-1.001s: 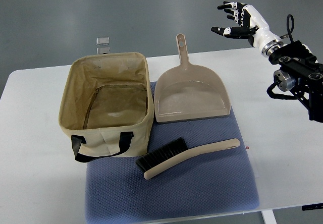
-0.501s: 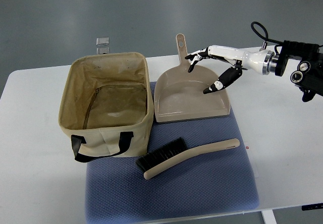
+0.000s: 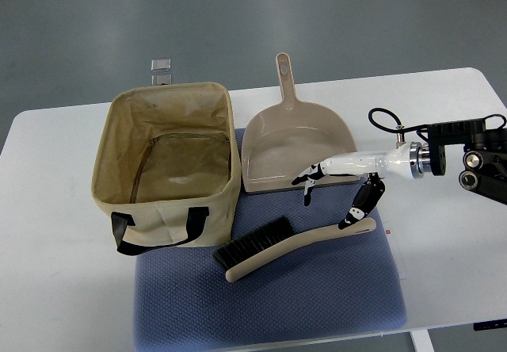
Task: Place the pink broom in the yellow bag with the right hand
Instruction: 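Reach the right hand down toward the beige brush handle, then close the right hand around the brush handle and lift it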
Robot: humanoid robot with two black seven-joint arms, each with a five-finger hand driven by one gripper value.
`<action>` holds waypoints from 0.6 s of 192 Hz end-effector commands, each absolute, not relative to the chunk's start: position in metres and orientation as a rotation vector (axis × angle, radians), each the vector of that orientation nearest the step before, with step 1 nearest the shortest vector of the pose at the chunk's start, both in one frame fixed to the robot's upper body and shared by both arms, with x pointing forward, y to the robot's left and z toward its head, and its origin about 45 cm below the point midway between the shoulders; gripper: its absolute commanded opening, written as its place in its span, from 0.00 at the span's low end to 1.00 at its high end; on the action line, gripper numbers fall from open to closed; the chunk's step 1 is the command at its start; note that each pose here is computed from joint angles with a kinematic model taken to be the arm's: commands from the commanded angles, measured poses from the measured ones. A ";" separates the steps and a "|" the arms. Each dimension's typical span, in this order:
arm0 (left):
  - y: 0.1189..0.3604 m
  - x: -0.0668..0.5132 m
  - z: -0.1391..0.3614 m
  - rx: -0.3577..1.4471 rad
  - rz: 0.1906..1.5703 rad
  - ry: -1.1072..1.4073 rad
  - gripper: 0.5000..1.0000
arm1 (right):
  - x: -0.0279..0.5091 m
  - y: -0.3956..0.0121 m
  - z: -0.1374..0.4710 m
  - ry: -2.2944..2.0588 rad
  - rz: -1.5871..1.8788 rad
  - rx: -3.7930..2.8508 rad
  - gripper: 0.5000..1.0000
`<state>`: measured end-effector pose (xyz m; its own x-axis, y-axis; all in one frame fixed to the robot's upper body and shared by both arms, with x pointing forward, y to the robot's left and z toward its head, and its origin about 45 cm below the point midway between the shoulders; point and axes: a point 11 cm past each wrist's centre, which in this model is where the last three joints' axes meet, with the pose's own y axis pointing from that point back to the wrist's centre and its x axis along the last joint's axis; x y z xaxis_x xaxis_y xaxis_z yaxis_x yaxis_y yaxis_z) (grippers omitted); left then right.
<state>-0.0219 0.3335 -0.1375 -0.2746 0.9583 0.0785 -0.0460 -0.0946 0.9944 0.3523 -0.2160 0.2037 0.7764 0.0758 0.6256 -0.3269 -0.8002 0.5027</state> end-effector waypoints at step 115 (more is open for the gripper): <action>0.334 -0.022 -0.137 1.086 1.506 1.320 1.00 | 0.338 -0.210 0.165 -0.192 0.916 2.251 0.86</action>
